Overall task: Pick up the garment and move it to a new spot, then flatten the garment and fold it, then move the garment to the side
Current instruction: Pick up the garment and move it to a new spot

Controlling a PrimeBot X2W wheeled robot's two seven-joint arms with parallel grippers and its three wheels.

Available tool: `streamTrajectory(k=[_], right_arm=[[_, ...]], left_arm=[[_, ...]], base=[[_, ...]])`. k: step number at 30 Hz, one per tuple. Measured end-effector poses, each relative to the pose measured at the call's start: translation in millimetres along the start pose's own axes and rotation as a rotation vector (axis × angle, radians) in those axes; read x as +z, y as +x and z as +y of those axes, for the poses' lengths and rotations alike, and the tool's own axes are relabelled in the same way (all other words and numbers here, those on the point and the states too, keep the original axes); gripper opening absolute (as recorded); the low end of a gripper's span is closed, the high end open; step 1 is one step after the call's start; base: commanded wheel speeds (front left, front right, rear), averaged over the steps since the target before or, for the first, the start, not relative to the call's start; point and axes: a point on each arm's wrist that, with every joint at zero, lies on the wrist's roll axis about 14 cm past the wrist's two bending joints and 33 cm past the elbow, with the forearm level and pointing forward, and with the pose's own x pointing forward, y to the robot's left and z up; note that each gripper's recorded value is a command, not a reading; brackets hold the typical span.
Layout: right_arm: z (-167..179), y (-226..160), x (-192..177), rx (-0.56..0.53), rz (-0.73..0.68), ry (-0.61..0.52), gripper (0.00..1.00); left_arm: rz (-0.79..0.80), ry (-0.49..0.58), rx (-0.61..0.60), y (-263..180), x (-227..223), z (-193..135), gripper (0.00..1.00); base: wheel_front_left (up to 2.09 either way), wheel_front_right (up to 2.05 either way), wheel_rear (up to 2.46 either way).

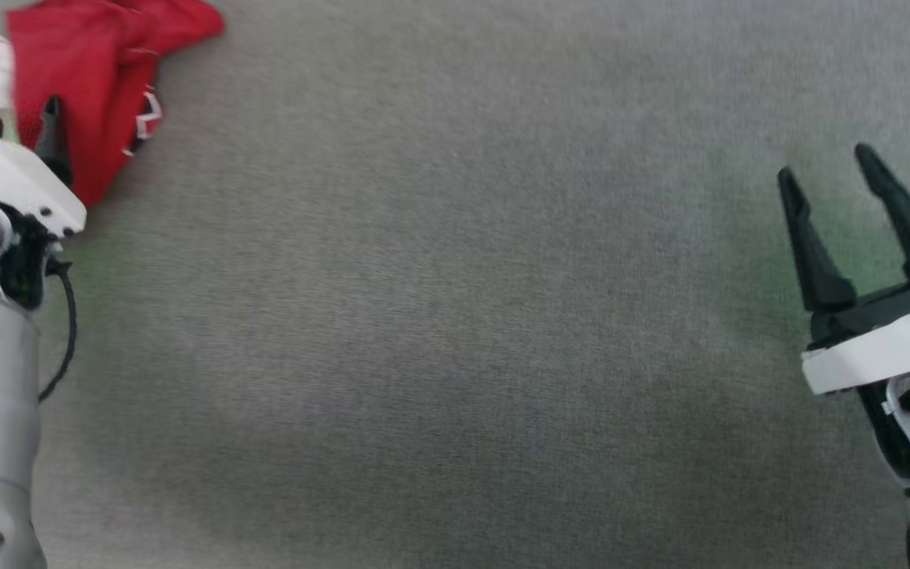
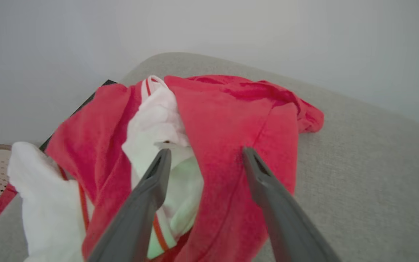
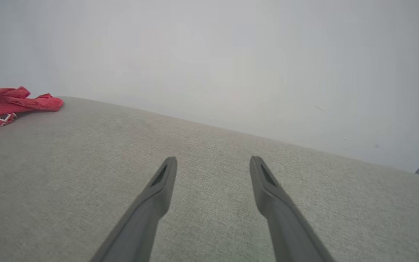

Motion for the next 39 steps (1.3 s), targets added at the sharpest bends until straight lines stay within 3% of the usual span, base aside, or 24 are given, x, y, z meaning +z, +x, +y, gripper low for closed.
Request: streamTrajectory(k=[9, 19, 20, 26, 31, 39], right_arm=[[-18.8, 1.8, -15.6, -0.024, 0.041, -0.02, 1.0], [-23.3, 4.7, -16.0, -0.023, 0.05, -0.039, 1.0], [-23.2, 5.1, -15.3, -0.023, 0.048, -0.038, 1.0], [-22.1, 7.3, -9.6, -0.026, 0.03, -0.034, 1.0], [-18.7, 7.0, 4.5, -0.034, -0.009, -0.023, 1.0], [-6.5, -1.8, 37.2, -0.041, -0.087, -0.002, 1.0]], left_arm=[[0.297, -0.014, 0.117, 28.9, -57.0, 8.3, 1.0], [0.504, -0.019, 0.145, 38.2, -79.4, 2.3, 1.0], [0.508, -0.02, 0.143, 38.1, -79.5, 2.1, 0.0], [0.487, -0.008, 0.119, 35.0, -75.0, 2.3, 0.0], [0.385, 0.035, 0.101, 29.3, -45.6, 8.4, 0.0], [0.063, 0.131, 0.05, 7.6, 80.1, 7.9, 0.0]], base=[[0.0, 0.0, 0.0], [0.0, 0.0, 0.0], [0.0, 0.0, 0.0], [0.0, 0.0, 0.0], [0.0, 0.0, 0.0], [0.0, 0.0, 0.0]])
